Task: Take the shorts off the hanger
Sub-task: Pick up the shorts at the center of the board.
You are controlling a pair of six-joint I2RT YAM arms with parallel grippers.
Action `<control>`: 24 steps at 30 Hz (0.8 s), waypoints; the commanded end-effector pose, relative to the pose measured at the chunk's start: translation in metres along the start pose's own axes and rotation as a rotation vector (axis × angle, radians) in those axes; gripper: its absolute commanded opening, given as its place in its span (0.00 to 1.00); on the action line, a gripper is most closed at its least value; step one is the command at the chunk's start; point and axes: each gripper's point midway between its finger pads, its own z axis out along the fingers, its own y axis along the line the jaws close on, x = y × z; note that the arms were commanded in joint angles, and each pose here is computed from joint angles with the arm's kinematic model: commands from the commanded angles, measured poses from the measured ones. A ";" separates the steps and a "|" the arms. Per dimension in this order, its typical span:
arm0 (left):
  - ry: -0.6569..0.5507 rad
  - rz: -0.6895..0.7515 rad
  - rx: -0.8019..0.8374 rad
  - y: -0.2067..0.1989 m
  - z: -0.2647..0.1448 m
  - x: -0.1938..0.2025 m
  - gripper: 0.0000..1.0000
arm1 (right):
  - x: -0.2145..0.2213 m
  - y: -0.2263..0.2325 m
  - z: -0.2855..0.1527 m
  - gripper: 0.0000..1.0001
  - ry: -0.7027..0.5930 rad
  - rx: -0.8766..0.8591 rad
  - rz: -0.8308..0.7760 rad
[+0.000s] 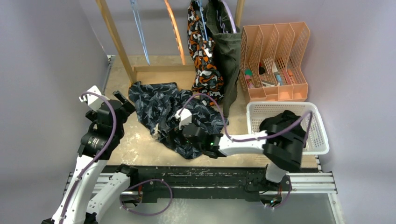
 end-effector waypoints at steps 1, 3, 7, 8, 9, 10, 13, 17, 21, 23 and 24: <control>0.029 0.100 -0.039 0.012 0.007 0.016 0.93 | -0.040 0.047 0.027 1.00 -0.116 -0.144 0.013; 0.014 0.084 -0.051 0.018 0.008 0.019 0.93 | -0.037 0.052 0.038 0.99 -0.103 -0.147 0.002; -0.028 0.017 -0.064 0.033 0.005 0.025 0.93 | -0.020 0.040 0.071 1.00 -0.035 -0.019 -0.051; -0.033 -0.010 -0.067 0.037 0.003 0.028 0.93 | -0.009 0.038 0.079 1.00 -0.011 -0.006 -0.067; -0.035 -0.034 -0.068 0.041 0.001 0.031 0.93 | 0.005 0.034 0.088 1.00 0.027 0.020 -0.070; -0.038 -0.057 -0.065 0.044 0.000 0.035 0.93 | 0.021 0.029 0.093 1.00 0.081 0.050 -0.066; -0.086 -0.083 -0.066 0.053 -0.005 0.029 0.93 | 0.054 0.016 0.097 0.96 0.169 0.103 -0.075; -0.114 -0.085 -0.104 0.062 -0.006 0.026 0.93 | 0.063 0.005 0.094 0.71 0.184 0.131 -0.104; -0.087 -0.055 -0.109 0.058 -0.001 0.031 0.93 | 0.062 -0.004 0.090 0.50 0.203 0.194 -0.098; -0.079 -0.045 -0.122 0.058 0.001 0.032 0.93 | 0.047 -0.005 0.083 0.33 0.175 0.206 -0.092; -0.076 -0.041 -0.124 0.058 0.002 0.033 0.93 | 0.037 0.003 0.079 0.22 0.172 0.161 -0.090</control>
